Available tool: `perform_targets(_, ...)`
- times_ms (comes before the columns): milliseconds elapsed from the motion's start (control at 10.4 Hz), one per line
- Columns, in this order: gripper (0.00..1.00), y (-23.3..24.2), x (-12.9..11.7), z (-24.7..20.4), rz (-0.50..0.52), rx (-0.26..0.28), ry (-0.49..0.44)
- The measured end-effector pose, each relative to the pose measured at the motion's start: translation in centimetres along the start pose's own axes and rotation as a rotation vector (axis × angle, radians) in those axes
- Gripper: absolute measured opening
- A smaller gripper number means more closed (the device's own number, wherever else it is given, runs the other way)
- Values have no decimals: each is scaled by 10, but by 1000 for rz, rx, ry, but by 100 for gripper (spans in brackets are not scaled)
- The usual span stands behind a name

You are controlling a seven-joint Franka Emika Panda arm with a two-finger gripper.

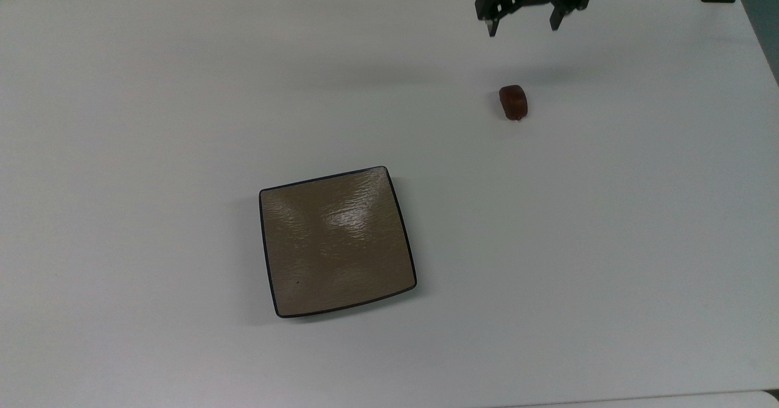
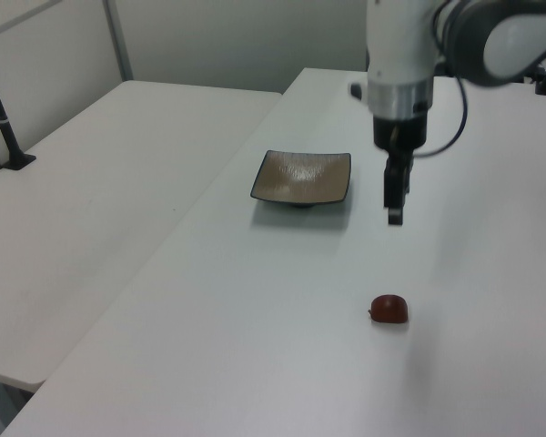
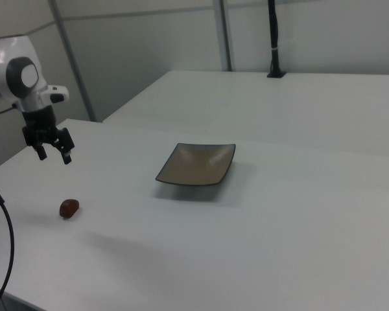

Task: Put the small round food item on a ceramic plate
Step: 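Move the open gripper over the small reddish-brown food item and lower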

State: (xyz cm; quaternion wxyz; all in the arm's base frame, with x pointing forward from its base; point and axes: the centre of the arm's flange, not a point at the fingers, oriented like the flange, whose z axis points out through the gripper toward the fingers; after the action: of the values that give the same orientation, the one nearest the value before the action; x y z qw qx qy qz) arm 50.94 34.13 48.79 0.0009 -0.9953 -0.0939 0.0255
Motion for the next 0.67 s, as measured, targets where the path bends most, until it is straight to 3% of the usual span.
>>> perform_targets(673,100,-5,11,106,38,-12,49)
